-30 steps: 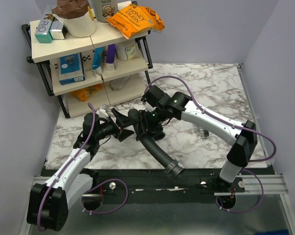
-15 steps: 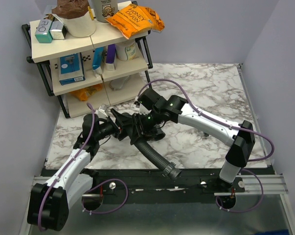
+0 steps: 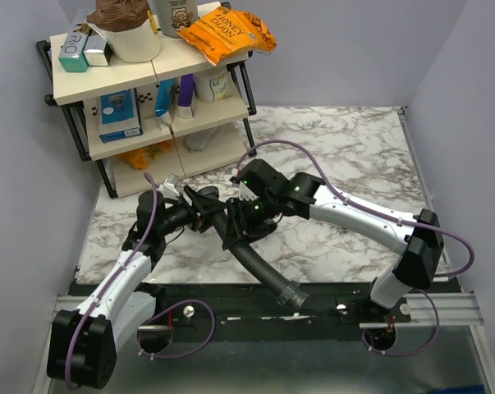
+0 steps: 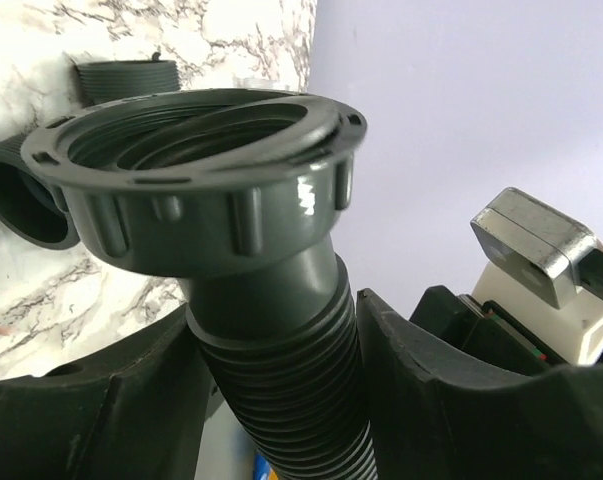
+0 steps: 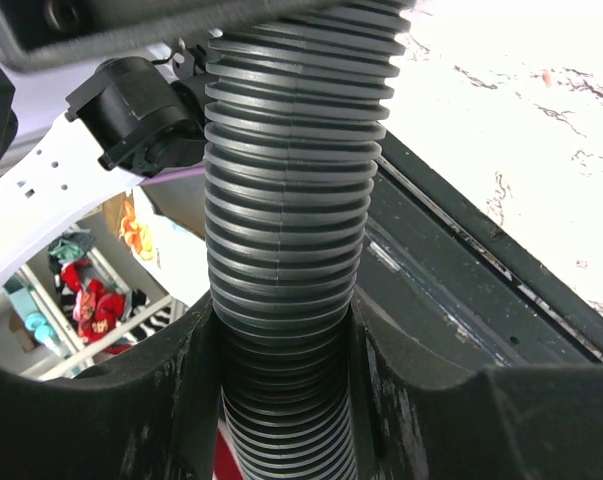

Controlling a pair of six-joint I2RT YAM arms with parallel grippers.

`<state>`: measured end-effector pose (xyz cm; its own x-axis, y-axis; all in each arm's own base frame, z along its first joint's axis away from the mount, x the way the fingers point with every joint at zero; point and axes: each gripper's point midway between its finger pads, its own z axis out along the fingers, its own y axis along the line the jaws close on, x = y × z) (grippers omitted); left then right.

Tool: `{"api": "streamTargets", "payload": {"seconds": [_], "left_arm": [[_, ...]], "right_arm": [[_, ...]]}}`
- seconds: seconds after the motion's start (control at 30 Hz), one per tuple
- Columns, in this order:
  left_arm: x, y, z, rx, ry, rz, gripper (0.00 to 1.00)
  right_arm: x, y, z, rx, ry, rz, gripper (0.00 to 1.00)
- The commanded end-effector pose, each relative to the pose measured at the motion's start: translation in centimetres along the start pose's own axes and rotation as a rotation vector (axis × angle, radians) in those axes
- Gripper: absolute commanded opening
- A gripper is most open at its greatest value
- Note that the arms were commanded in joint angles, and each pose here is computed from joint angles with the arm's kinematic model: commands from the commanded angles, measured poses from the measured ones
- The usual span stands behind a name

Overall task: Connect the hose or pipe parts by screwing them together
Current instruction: Pick up the pipeline from the center of the board.

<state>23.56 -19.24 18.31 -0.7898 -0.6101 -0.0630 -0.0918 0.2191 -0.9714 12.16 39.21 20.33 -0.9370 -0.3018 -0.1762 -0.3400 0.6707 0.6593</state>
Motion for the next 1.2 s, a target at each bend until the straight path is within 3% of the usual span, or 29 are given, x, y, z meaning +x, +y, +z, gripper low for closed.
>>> {"api": "streamTargets", "payload": {"seconds": [0.0, 0.07, 0.1, 0.27, 1.17], "left_arm": [[-1.2, 0.6, -0.1, -0.021, -0.059, 0.006, 0.62], [-1.3, 0.4, -0.1, -0.019, -0.061, 0.012, 0.69], [-1.2, 0.5, -0.2, -0.020, -0.061, 0.013, 0.80], [-1.3, 0.5, -0.2, -0.027, -0.063, 0.015, 0.98], [-1.9, -0.7, 0.0, 0.002, -0.076, -0.008, 0.99]], "right_arm": [[1.6, 0.7, -2.3, -0.036, -0.009, 0.018, 0.01], [1.7, 0.5, -2.4, -0.033, -0.014, 0.019, 0.01], [1.8, 0.7, -2.6, -0.039, -0.020, 0.015, 0.01], [1.7, 0.8, -3.0, -0.042, -0.035, 0.009, 0.01], [1.2, 2.1, -0.6, -0.094, -0.007, -0.003, 0.01]]}}
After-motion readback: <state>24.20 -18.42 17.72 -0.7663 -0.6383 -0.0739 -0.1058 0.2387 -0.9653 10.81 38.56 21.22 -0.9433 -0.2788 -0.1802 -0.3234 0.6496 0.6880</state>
